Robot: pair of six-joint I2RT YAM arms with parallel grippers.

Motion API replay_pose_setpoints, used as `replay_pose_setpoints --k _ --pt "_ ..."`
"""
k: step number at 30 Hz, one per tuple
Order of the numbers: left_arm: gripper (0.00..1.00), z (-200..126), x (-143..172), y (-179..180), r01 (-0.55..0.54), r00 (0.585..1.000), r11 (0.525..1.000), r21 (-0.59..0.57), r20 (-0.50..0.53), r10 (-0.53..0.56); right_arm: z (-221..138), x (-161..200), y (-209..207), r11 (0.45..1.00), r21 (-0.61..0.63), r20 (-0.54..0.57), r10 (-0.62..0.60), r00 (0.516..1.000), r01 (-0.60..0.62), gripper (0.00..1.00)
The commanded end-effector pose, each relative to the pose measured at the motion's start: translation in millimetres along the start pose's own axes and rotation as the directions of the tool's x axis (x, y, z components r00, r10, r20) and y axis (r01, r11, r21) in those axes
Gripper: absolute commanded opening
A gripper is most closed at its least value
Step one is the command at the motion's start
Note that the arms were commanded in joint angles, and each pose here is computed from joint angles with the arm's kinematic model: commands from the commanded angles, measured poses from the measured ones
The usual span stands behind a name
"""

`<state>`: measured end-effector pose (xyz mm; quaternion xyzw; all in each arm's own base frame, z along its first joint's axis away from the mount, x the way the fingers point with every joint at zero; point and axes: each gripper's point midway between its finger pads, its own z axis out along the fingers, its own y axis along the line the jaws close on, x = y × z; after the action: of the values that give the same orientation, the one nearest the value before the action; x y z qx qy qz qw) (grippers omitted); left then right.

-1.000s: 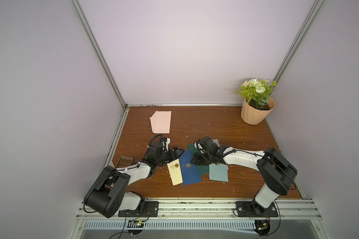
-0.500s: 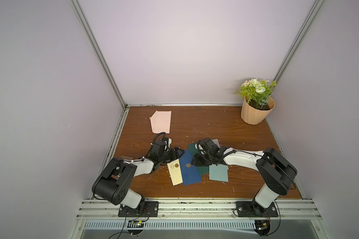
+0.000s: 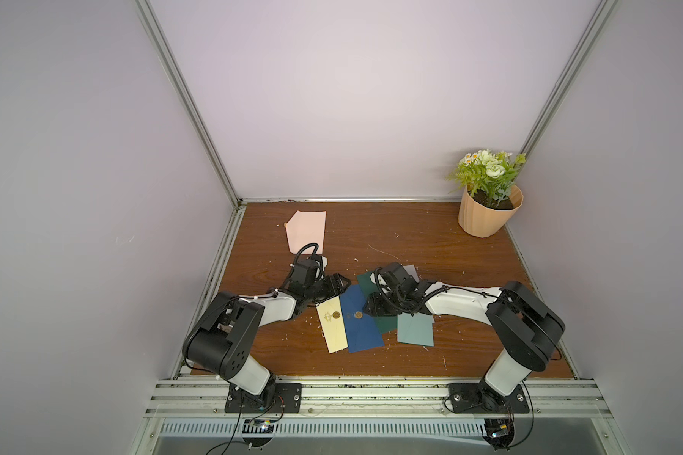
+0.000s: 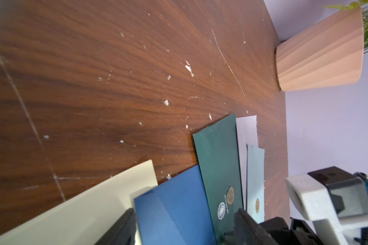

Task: Open the envelope
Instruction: Pick up the envelope from the envelope.

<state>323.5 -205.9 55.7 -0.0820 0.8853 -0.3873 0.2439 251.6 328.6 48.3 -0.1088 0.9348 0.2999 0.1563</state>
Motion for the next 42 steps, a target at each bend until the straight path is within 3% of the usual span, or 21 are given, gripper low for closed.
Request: replay_pose_setpoints --k 1,11,21,26,32,39,42 --pt "0.75 1.7 -4.2 9.9 -0.004 1.0 0.999 -0.05 0.003 0.004 9.6 26.7 -21.8 0.998 0.063 -0.084 0.018 0.996 -0.013 0.5" --pt "0.75 15.1 3.3 9.3 0.017 0.999 1.0 0.006 -0.042 -0.017 12.2 29.3 -22.8 0.998 0.06 -0.097 0.016 0.995 -0.01 0.5" --pt "0.69 9.7 9.2 -27.2 0.05 0.998 0.968 0.244 -0.054 -0.038 16.4 28.0 -19.5 0.999 0.049 -0.106 0.013 0.994 -0.008 0.5" --pt "0.6 2.3 17.3 -45.5 0.029 0.997 0.942 0.334 -0.08 -0.002 16.9 28.3 -18.9 0.999 0.048 -0.107 0.013 0.994 -0.008 0.5" --pt "0.48 2.2 32.5 -52.1 0.001 0.991 0.935 0.355 -0.124 0.046 19.1 28.0 -18.3 0.999 0.042 -0.107 0.013 0.994 -0.009 0.5" --pt "0.49 13.5 51.8 -45.8 -0.024 0.978 0.947 0.319 -0.188 0.088 17.8 26.6 -16.7 0.999 0.039 -0.1 0.011 0.995 -0.007 0.5" --pt "0.43 16.6 55.9 -47.3 -0.022 0.975 0.942 0.334 -0.202 0.095 18.7 27.2 -16.4 0.999 0.036 -0.103 0.013 0.995 -0.01 0.5"
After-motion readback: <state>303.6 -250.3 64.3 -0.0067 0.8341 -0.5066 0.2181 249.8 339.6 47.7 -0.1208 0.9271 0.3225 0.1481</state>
